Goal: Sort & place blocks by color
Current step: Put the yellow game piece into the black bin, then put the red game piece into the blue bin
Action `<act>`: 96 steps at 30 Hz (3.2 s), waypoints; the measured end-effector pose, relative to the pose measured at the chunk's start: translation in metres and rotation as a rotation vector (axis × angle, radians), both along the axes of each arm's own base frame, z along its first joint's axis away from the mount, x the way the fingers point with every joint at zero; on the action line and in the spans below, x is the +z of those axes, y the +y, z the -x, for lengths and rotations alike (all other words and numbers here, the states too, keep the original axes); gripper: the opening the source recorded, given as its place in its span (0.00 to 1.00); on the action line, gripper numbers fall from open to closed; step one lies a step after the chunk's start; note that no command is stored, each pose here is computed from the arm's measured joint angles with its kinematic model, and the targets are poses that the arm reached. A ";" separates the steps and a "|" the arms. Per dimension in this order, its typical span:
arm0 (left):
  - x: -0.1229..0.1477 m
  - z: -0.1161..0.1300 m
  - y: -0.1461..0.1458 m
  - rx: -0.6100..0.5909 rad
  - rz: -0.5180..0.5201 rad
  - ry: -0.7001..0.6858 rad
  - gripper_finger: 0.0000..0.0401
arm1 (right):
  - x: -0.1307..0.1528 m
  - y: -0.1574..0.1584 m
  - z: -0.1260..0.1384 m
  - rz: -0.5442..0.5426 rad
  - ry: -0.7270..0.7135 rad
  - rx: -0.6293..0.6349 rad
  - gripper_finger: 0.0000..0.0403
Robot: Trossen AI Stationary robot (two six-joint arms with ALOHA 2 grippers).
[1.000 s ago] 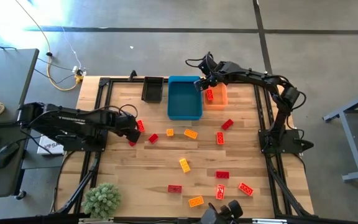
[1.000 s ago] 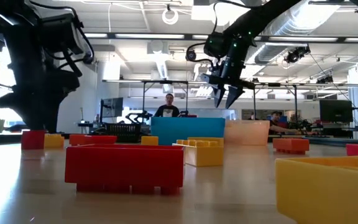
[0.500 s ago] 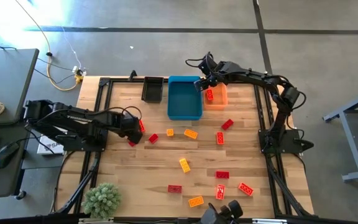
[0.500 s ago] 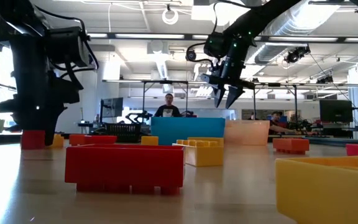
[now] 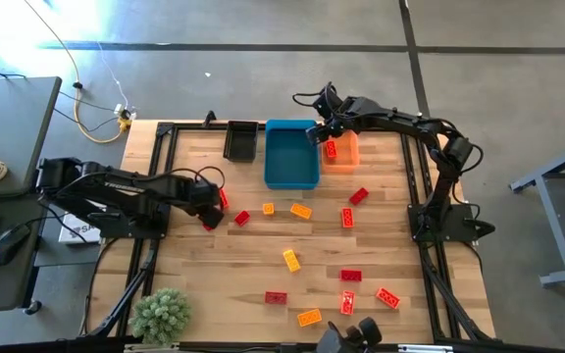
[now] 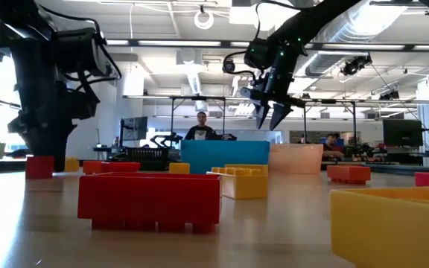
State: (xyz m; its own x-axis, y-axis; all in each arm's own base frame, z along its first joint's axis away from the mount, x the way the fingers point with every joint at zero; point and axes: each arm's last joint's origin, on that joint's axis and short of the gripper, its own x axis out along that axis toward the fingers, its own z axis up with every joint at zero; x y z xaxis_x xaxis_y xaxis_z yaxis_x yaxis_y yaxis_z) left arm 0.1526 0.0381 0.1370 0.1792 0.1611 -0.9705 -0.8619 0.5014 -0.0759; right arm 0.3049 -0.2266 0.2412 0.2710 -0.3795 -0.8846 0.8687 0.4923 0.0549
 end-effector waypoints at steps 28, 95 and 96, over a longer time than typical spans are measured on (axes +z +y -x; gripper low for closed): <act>0.053 0.008 0.044 -0.299 -0.437 -0.334 0.28 | 0.000 0.049 -0.031 -0.064 -0.086 -0.090 0.48; 0.048 -0.058 0.211 -0.143 -0.354 -0.085 0.44 | 0.007 0.064 -0.017 -0.181 0.022 0.144 0.48; 0.048 -0.058 0.211 -0.143 -0.354 -0.085 0.44 | 0.011 0.068 -0.015 -0.180 0.022 0.140 0.48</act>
State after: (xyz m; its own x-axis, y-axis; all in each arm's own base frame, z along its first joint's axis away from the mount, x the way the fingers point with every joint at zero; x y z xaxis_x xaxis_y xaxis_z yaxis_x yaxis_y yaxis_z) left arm 0.2103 0.2488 0.1853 0.3014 0.4508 -0.8402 -0.7794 0.6241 0.0552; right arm 0.3204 -0.1587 0.2521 0.2900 -0.1750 -0.9409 0.7946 0.5920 0.1348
